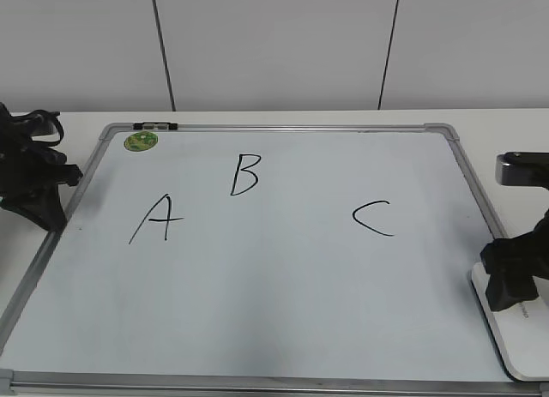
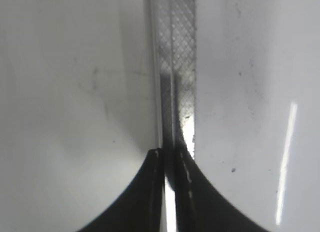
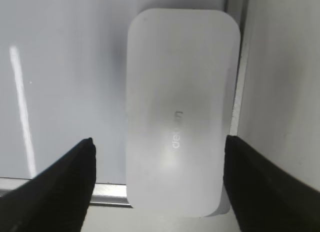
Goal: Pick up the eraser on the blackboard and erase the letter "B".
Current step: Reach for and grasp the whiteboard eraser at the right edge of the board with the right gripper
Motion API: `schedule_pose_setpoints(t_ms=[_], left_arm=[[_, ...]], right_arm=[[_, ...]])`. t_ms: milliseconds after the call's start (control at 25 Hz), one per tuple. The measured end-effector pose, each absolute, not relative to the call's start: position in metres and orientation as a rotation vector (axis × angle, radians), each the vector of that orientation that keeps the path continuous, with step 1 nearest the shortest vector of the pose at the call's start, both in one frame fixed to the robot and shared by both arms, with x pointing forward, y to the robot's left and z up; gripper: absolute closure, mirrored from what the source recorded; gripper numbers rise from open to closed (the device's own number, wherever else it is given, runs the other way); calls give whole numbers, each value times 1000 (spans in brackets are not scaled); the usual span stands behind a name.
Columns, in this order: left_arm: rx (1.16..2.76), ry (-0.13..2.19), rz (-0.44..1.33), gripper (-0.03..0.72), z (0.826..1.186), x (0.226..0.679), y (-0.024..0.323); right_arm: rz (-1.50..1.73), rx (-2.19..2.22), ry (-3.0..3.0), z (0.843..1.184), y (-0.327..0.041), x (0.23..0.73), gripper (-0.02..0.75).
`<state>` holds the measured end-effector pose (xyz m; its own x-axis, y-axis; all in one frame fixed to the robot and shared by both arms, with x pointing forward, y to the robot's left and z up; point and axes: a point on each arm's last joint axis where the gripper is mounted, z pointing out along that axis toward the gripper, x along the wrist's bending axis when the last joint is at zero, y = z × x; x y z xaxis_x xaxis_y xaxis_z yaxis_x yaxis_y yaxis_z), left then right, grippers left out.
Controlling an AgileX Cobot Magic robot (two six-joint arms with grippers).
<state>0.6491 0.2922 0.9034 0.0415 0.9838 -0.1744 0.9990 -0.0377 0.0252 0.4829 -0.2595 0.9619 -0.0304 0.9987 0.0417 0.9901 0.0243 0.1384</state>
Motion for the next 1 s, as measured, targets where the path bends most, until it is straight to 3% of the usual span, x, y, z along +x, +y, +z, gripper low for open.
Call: schedule_pose_setpoints(t_ms=[1000], left_arm=[[2161,2077,-164,678,903,649,292]], right_arm=[[154,2181,2200,950,-264,488,144]])
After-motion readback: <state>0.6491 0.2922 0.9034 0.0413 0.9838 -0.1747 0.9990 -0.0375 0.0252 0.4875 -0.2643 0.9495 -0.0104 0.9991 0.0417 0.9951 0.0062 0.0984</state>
